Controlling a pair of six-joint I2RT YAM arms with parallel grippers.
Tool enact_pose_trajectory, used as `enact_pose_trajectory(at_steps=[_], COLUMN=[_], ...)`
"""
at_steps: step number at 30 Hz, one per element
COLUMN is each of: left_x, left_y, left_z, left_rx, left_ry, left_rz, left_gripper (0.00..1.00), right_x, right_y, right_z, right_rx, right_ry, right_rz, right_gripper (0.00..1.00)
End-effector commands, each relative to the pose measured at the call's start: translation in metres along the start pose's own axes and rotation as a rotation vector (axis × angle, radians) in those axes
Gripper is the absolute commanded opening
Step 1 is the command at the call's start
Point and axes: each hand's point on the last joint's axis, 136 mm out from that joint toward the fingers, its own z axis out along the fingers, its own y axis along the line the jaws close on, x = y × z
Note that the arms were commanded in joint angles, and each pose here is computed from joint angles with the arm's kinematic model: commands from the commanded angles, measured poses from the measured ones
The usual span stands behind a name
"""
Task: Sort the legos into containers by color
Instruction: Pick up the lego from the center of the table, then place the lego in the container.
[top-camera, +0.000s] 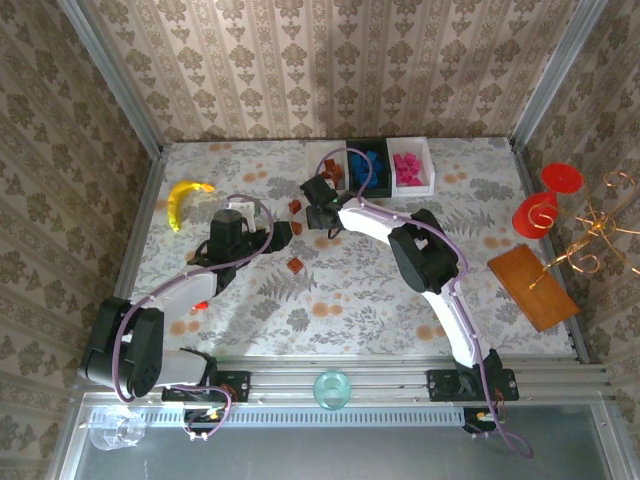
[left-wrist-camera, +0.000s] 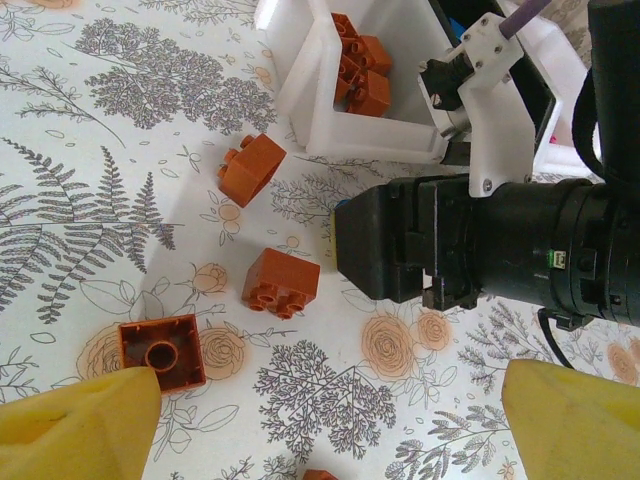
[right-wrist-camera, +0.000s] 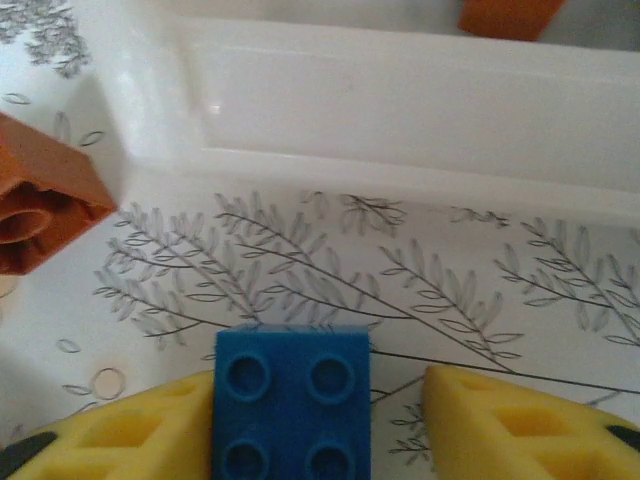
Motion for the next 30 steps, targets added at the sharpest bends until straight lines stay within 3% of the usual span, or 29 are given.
enact_pose_trajectory(at_steps=[1, 8, 15, 19, 24, 30], left_x=[0.001, 0.001, 0.003, 0.009, 0.014, 0.02], left_y=[-0.002, -0.008, -0.047, -0.074, -0.099, -0.104], left_z=[0.001, 0.004, 0.006, 0.006, 0.005, 0.006], left_rx=[0.021, 0.05, 0.192, 0.273, 0.331, 0.367], left_ry=[0.001, 0.001, -0.005, 0.007, 0.019, 0.017], left_rz=[-0.014, 0.013, 0.116, 0.194, 0.26, 0.265], left_gripper=[0.89, 0.89, 0.9, 0.9, 0.92, 0.94], right_x=[0.014, 0.016, -0.015, -0.042, -0.083, -0.121], right_y=[-0.003, -0.013, -0.054, -0.089, -0.122, -0.141], right_z=[0.002, -0.027, -0.107, -0.127, -0.119, -0.075], right_rx=[-0.008, -0.027, -0.039, -0.036, -0.027, -0.034], right_ry=[0.04, 0.006, -0.177, -0.271, -0.335, -0.325], right_rz=[-0.026, -0.063, -0.031, 0.063, 0.161, 0.231], right_gripper=[0.48, 0.33, 0.32, 0.32, 0.32, 0.33])
